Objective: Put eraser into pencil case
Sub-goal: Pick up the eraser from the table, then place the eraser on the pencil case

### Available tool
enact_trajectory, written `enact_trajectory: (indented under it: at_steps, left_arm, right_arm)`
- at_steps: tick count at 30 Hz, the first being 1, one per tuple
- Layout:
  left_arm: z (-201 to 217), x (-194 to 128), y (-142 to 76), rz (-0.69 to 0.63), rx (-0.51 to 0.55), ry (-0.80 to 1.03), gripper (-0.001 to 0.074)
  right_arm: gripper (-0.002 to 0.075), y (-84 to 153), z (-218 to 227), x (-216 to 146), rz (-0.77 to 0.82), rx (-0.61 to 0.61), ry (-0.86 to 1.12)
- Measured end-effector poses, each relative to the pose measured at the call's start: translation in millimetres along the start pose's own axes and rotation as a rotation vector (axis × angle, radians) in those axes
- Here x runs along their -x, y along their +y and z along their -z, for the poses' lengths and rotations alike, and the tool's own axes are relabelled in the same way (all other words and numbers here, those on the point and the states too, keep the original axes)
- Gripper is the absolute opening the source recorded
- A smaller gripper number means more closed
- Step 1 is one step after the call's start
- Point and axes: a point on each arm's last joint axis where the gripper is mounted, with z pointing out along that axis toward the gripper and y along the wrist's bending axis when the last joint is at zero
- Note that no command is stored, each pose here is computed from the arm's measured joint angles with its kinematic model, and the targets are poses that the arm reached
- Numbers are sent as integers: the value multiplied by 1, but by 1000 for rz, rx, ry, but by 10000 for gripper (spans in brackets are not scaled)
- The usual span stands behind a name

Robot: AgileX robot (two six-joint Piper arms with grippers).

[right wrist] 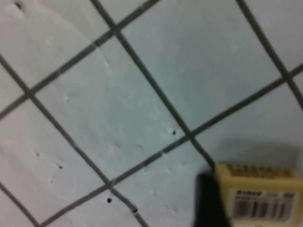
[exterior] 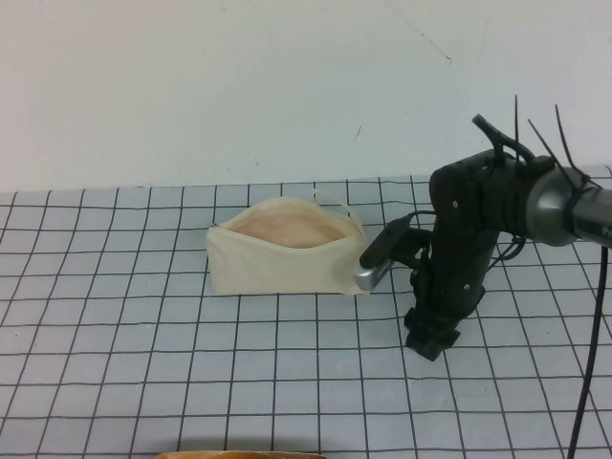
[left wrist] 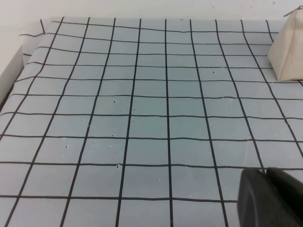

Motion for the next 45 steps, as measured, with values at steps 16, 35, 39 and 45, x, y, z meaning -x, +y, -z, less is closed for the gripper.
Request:
enact_trajectory:
  at_steps: [16,35,39,45]
  left_arm:
    - [0,0,0,0,0,2,-1]
    - [0,0,0,0,0,2,-1]
    - [0,0,0,0,0,2,-1]
    - [0,0,0,0,0,2,-1]
  right_arm:
    - [305,-2,150,36,-9,-53,-383]
    - [370,-1,108,95,-15,144,-780]
    - [386,-1,108,95,-17,145,-787]
    - [363,2,126,88,-26,171,-780]
